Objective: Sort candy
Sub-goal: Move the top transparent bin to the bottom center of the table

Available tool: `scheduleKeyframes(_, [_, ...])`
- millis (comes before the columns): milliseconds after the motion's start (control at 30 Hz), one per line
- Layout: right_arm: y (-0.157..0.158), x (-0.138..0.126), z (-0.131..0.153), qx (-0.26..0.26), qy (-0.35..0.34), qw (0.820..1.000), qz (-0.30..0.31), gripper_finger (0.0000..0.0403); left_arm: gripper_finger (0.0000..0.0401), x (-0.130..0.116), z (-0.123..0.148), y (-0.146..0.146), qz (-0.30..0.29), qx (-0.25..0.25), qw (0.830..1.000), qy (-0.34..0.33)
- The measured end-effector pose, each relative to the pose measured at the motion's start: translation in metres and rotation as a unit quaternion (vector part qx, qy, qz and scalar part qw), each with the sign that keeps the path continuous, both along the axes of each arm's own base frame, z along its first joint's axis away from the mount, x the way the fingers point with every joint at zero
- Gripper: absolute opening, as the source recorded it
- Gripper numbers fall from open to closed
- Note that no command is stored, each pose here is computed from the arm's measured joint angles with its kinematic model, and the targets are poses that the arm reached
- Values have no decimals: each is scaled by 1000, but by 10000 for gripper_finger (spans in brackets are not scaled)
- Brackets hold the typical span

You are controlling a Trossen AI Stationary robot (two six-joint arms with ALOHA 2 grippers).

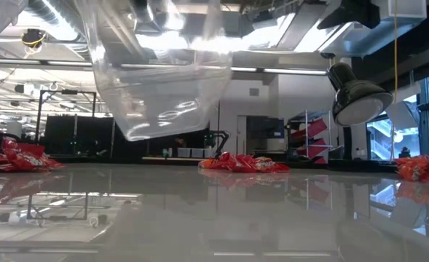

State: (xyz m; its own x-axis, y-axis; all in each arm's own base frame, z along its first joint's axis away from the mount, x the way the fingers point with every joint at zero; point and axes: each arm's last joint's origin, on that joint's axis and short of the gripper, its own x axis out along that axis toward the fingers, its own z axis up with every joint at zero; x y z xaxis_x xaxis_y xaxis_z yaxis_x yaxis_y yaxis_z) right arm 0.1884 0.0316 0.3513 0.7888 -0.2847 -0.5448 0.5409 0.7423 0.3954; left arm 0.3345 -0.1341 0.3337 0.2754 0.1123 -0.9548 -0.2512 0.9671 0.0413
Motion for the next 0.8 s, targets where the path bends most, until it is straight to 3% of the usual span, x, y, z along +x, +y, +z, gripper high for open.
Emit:
scheduleKeyframes(533, [-4, -20, -8, -15, 79, 997, 5, 264, 3, 56, -31, -58, -33, -25, 999, -24])
scheduleKeyframes(800, [-10, -39, -5, -40, 93, 995, -9, 264, 3, 61, -46, -79, -86, -31, 996, -24])
